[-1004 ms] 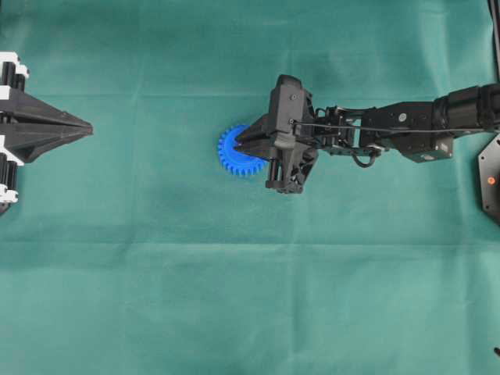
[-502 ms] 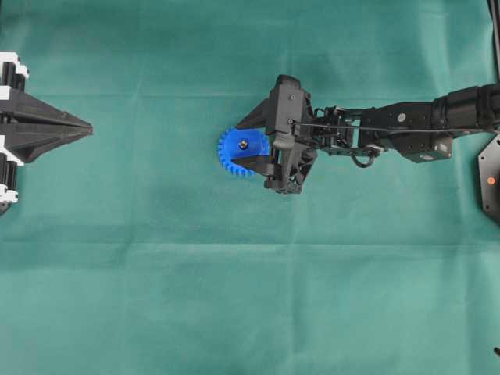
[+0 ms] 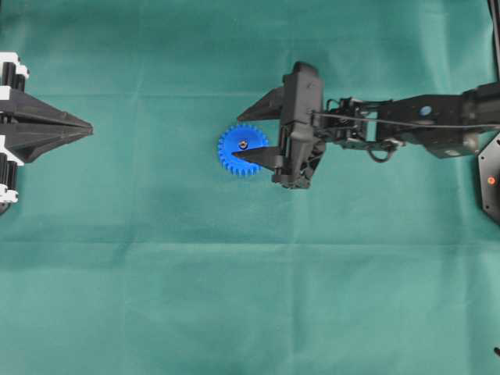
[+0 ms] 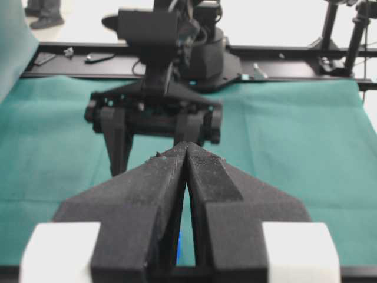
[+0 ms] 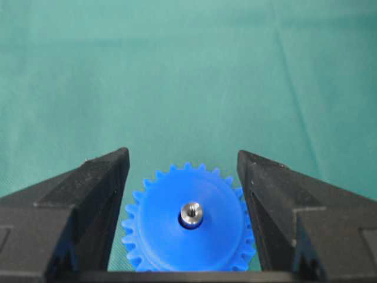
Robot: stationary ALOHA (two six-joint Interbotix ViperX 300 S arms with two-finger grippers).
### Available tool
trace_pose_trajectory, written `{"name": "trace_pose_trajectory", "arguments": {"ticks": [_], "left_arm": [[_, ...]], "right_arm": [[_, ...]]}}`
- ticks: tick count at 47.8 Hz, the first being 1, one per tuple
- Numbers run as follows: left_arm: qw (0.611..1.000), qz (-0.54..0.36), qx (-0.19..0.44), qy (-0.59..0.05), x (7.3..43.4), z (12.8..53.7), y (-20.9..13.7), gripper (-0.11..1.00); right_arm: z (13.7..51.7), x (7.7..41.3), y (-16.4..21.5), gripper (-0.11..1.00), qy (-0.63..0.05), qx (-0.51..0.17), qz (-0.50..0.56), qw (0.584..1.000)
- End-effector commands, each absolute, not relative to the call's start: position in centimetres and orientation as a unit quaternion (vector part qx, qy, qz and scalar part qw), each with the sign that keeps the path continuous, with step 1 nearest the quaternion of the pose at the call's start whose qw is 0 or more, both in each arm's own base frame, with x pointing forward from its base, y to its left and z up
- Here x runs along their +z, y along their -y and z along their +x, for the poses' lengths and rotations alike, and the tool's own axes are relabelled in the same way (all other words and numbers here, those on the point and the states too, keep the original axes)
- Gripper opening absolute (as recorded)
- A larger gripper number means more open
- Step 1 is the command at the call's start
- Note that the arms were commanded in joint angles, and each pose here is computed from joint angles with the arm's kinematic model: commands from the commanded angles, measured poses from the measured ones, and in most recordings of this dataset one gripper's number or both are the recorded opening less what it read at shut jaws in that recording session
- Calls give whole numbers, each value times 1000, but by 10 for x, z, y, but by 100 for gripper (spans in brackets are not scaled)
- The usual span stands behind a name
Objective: Insert the shaft placed at a random location into the center hole of the medium gear at another random location.
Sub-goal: 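Open the right gripper and raise it away from the gear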
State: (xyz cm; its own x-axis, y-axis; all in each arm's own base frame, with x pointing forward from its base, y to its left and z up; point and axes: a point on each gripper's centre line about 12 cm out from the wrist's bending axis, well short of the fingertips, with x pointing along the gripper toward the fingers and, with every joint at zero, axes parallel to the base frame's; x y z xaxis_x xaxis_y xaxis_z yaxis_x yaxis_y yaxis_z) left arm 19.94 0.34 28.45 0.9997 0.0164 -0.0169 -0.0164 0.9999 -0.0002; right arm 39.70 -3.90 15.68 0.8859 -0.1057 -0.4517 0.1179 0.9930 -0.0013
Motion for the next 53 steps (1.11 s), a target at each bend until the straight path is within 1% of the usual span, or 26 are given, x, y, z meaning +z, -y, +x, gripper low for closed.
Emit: {"name": "trace_pose_trajectory", "arguments": {"ticks": [1,17,40,53], "left_arm": [[1000,1,9,1,292,202,-4,0],[1000,1,9,2,293,202,-4,0],[1000,1,9,4,294,201,-4,0],[1000,1,9,2,293,201,-4,0]], "right_arm": [[394,179,38,75,-206,-56,11,977],[378,180,36,75,-210,-56,12,976],[328,183,32,75,-220,-56,15,974],[311,180,30,75,-233,-54,15,971]]}}
